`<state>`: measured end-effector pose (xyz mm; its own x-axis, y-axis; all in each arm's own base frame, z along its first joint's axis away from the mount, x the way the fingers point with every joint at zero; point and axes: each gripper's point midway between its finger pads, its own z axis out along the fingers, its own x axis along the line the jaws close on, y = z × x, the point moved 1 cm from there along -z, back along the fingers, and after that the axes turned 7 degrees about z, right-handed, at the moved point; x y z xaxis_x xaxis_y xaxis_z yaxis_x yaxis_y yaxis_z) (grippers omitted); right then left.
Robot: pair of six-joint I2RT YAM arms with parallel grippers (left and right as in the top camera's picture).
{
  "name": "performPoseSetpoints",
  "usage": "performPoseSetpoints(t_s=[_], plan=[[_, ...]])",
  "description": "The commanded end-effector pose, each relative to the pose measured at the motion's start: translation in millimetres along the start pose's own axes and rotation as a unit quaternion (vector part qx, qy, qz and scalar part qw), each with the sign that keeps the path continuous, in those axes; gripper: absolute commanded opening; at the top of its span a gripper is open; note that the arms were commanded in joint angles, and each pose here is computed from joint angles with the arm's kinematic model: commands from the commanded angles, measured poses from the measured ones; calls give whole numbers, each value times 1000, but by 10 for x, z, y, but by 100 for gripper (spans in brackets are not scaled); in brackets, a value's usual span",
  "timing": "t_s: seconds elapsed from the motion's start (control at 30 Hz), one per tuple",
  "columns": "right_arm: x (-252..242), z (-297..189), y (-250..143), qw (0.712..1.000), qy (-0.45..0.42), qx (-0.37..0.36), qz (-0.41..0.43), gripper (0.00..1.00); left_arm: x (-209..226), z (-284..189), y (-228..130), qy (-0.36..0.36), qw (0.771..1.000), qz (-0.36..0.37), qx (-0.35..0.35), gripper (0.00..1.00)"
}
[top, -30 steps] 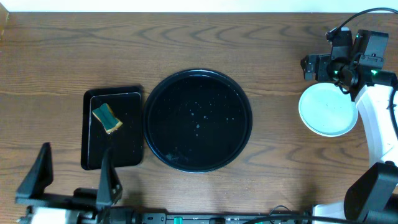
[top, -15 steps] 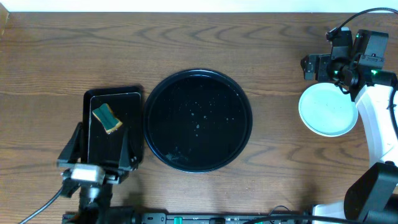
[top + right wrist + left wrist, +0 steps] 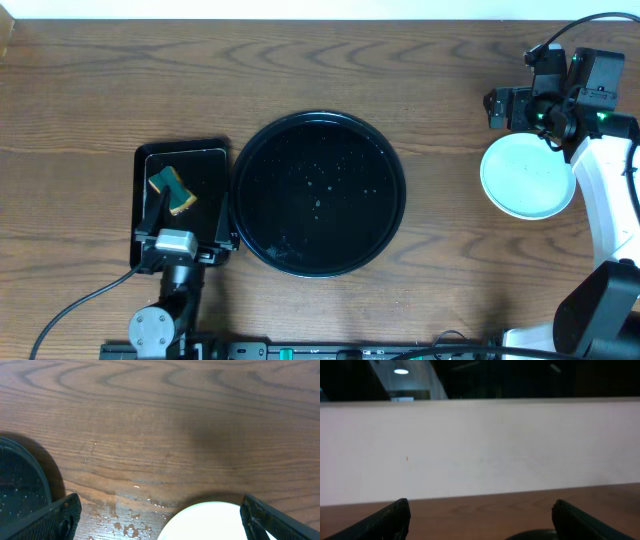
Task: Clean dirty plates on tray and stack at the side
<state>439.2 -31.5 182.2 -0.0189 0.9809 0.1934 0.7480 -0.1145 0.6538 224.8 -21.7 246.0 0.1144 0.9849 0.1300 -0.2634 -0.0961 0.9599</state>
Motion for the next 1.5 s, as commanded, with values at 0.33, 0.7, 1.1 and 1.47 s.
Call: performPoseSetpoints(t_s=[0.33,0.7,1.1,1.47], plan=[[32,-78,39,1000,4,-10,-6,99,-16,-68,-668,6,993,-19,115,91],[30,-78,39,1000,3,-10,-6,99,-24,-190,-1040,13,980,-30,197,91],[30,-78,40,1000,3,-10,-6,99,277,-252,-1100,121,967,-85,206,90],[30,-78,39,1000,3,-10,-6,99,288,-254,-1103,125,967,-84,206,91]])
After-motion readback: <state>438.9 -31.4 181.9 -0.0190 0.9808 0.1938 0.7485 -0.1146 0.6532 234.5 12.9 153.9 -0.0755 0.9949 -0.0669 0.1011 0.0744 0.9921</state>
